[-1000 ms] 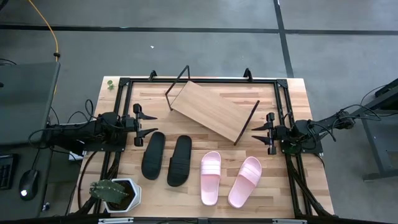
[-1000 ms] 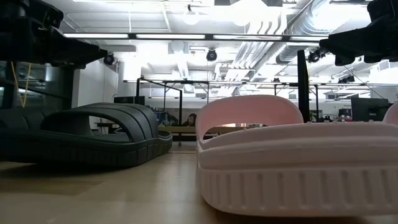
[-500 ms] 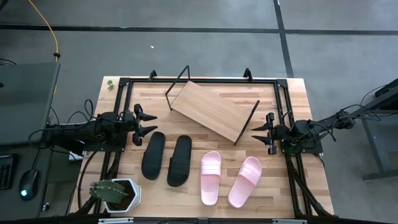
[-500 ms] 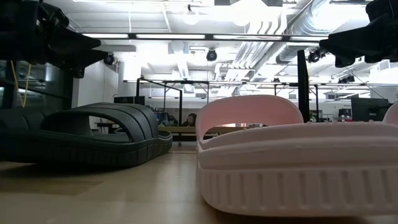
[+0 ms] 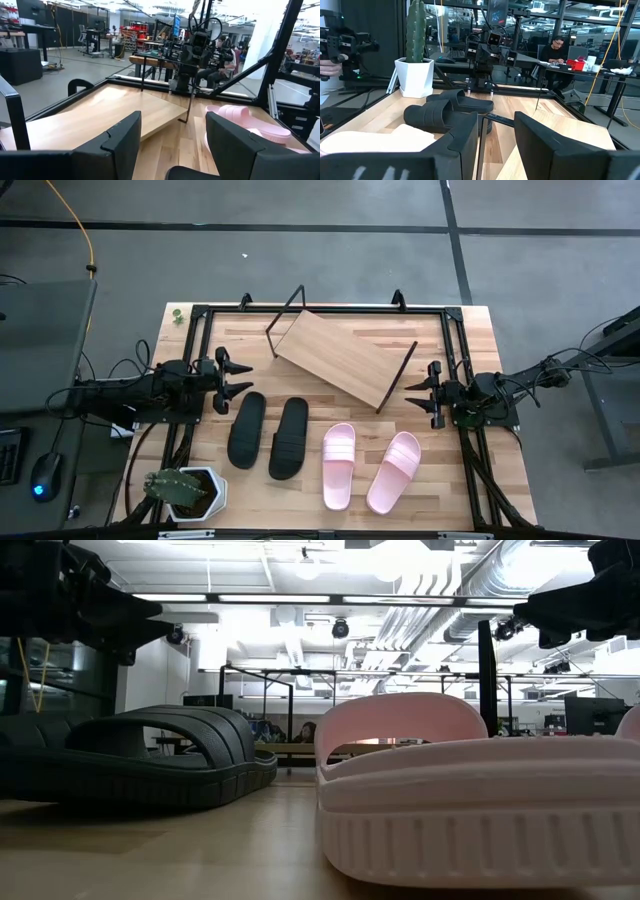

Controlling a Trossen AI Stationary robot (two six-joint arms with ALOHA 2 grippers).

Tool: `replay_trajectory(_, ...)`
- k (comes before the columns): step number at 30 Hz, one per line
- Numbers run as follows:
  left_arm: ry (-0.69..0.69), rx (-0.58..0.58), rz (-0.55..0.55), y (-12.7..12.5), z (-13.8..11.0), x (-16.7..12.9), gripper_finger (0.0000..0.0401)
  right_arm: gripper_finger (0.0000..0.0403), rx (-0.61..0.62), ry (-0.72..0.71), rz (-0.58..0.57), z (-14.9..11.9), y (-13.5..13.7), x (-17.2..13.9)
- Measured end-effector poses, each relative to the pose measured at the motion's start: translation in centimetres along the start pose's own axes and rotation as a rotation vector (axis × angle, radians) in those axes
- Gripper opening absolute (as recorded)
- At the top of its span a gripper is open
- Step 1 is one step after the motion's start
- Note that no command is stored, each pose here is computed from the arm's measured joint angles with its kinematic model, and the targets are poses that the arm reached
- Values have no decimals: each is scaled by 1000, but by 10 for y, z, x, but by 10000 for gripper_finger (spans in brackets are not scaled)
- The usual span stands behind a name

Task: Pick and place slides into the shelf
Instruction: Put the right pink slide on the shelf

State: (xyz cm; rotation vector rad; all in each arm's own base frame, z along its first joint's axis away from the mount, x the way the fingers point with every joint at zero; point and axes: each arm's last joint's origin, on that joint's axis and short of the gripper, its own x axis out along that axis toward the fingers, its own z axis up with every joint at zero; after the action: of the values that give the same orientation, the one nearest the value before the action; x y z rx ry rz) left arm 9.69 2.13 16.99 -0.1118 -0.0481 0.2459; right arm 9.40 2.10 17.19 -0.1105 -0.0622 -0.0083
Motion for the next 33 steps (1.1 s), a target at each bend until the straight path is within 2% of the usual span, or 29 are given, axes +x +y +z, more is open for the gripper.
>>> replay_trajectory(18,-22,-78,-7,0,2,0,205,118,4,-12,-1,3,-1,0)
replay_trajectory(30,-236,-111,-51,-3,23,-3,205,118,93,-198,-10,66,-13,-15)
replay_trajectory(33,-254,-120,-48,-3,25,-3,205,118,156,-276,5,87,-18,-22)
